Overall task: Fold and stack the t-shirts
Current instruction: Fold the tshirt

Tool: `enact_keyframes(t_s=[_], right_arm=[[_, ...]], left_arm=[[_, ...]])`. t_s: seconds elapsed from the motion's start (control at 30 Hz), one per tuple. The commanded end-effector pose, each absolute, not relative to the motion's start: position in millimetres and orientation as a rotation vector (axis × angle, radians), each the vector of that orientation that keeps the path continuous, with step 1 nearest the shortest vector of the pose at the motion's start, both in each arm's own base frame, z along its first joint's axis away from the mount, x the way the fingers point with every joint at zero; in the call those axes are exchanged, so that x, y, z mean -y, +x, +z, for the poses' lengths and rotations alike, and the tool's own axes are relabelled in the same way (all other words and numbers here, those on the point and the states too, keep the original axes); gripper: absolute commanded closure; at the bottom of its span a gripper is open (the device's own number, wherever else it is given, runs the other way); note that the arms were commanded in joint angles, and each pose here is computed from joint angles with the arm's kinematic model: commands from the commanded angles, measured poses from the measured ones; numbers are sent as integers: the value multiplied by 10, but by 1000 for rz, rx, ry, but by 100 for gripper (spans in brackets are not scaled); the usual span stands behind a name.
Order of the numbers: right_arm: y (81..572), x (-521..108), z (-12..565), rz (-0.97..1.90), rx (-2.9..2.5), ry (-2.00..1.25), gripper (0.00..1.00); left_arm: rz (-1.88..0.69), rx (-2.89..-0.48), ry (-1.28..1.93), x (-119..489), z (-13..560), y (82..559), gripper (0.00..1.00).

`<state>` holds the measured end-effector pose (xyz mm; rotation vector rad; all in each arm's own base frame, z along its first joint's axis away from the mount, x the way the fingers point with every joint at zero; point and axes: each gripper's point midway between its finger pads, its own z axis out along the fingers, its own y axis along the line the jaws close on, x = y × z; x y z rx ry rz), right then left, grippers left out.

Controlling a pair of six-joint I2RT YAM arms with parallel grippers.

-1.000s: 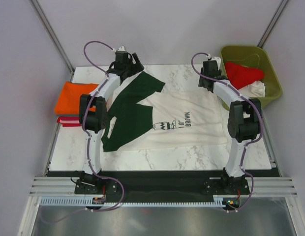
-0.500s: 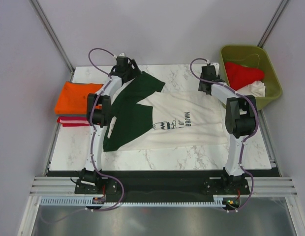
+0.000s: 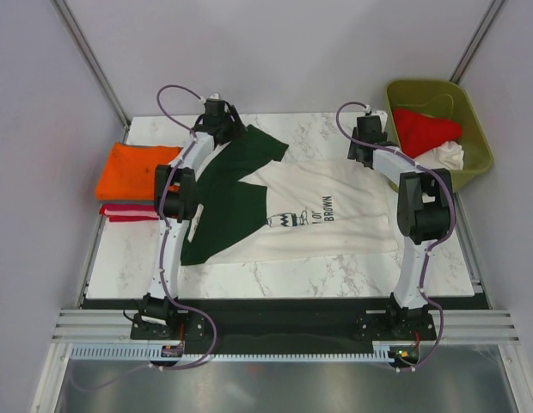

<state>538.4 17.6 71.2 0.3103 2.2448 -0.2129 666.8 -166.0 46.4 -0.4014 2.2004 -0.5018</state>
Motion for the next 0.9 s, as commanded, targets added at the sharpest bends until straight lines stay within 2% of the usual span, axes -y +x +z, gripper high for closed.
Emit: enact_keyframes(t_s=[0.0,0.1,0.2,0.27,0.4,0.43,0.5,0.87], right_arm=[[5450,-166,1004,-149,-2170,338,37],[5446,-165,985,-141,-2176,338,37],[5432,-158,971,-141,-2181,340,37],[5421,-140,968,-143,-2182,343,37],[5416,-104,995,-141,-2177,352,37],[5417,-112,978,-137,-2181,350,37],[5412,-106,960,-138,-2187,350,37],[5575,-71,814,-178,-2237,371,37]], left_arm=[[-558,-2247,-382,1803,421,6588,29],[-560,-2262,-381,1842,395,6551,38],[-564,-2261,-383,1847,391,6557,52],[-563,-2266,-392,1837,367,6552,55],[-535,-2249,-419,1780,407,6584,74],[-526,-2238,-430,1730,437,6610,88],[-521,-2211,-451,1660,487,6662,97],[-502,-2089,-496,1144,852,6814,98]])
